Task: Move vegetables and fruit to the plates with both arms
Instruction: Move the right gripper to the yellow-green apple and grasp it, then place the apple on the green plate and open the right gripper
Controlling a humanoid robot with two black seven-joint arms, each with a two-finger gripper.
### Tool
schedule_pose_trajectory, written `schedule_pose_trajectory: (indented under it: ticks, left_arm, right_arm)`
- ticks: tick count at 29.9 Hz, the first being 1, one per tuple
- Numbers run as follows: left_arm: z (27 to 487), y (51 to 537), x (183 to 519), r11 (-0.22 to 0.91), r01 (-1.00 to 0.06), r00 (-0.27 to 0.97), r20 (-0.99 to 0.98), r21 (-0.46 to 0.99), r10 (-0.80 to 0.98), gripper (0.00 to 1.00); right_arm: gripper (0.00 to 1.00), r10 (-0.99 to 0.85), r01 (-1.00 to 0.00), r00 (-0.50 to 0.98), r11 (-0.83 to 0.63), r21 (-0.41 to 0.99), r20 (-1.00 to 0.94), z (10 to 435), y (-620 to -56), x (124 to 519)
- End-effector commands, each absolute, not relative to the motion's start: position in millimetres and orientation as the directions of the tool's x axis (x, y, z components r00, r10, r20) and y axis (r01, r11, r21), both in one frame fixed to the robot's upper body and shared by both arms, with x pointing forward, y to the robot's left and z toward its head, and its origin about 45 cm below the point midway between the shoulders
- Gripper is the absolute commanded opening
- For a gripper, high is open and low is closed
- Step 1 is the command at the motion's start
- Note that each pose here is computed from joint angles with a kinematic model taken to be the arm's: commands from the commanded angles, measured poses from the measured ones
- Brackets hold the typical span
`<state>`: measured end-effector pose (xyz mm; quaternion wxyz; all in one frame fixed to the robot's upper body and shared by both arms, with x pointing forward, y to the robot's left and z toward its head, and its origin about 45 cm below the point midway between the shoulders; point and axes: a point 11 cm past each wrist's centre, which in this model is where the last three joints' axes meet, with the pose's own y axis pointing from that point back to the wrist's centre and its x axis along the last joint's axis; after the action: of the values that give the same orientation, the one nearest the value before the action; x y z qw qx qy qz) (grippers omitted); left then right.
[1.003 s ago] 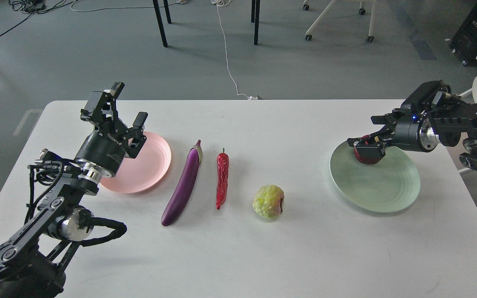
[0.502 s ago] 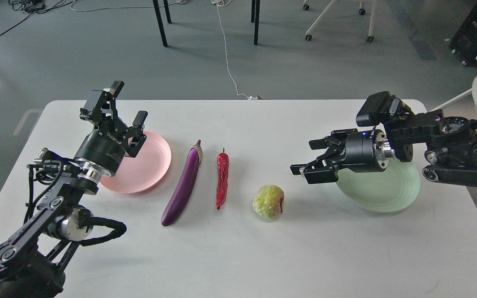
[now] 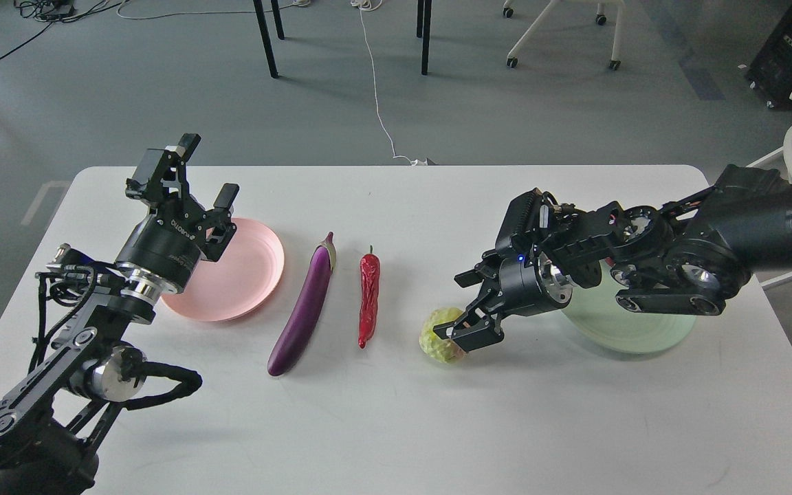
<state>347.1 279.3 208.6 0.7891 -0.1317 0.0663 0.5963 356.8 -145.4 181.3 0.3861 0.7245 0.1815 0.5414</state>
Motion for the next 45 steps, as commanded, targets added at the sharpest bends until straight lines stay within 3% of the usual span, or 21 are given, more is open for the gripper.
schedule_pose_trajectory:
  ticks: [1,10,15,19,23,25,29,34,41,45]
  left_arm:
    - [209.2,280.8,347.0,0.251,-0.959,0.278,-0.26,-0.131,0.925,0.98]
    - [209.6,281.9,346.9,0.247,-0.96,0.275,-0.262,-0.134,0.925,0.98]
    - [209.9,283.3,346.9,0.243,-0.961,0.271,-0.263,-0.135,0.926,0.98]
    - [208.2,284.3,345.5,0.24,-0.962,0.267,-0.264,-0.132,0.927,0.98]
    - [208.5,285.2,345.6,0.238,-0.962,0.266,-0.263,-0.132,0.927,0.98]
    - [208.7,285.1,345.8,0.237,-0.962,0.265,-0.264,-0.134,0.927,0.98]
    - [208.7,285.6,345.8,0.237,-0.962,0.265,-0.263,-0.132,0.928,0.98]
    - [209.1,286.0,345.9,0.236,-0.963,0.264,-0.263,-0.134,0.928,0.98]
    - [208.8,283.9,346.0,0.24,-0.961,0.268,-0.266,-0.133,0.926,0.98]
    - [208.4,283.1,345.8,0.242,-0.961,0.27,-0.267,-0.133,0.925,0.98]
  right_arm:
    - [0.98,0.7,-0.136,0.328,-0.629,0.766,0.634,176.8,-137.5,354.2]
    - [0.97,0.74,-0.121,0.295,-0.599,0.791,0.605,166.3,-132.7,353.9]
    - [0.9,0.743,-0.104,0.302,-0.598,0.795,0.598,159.2,-129.7,348.0]
    - [0.75,0.752,-0.098,0.302,-0.587,0.804,0.586,153.6,-130.5,344.6]
    - [0.46,0.753,-0.099,0.297,-0.587,0.803,0.587,153.3,-130.6,344.6]
    - [0.38,0.752,-0.103,0.294,-0.588,0.802,0.589,154.7,-130.7,345.7]
    - [0.38,0.73,-0.143,0.271,-0.614,0.776,0.628,169.1,-131.5,356.8]
    - [0.39,0.67,-0.276,0.265,-0.637,0.72,0.694,209.6,-158.6,389.3]
    - [0.44,0.618,-0.448,0.32,-0.569,0.69,0.718,244.9,-242.8,414.1]
    - [0.44,0.654,-0.476,0.333,-0.506,0.72,0.68,243.0,-291.0,409.2]
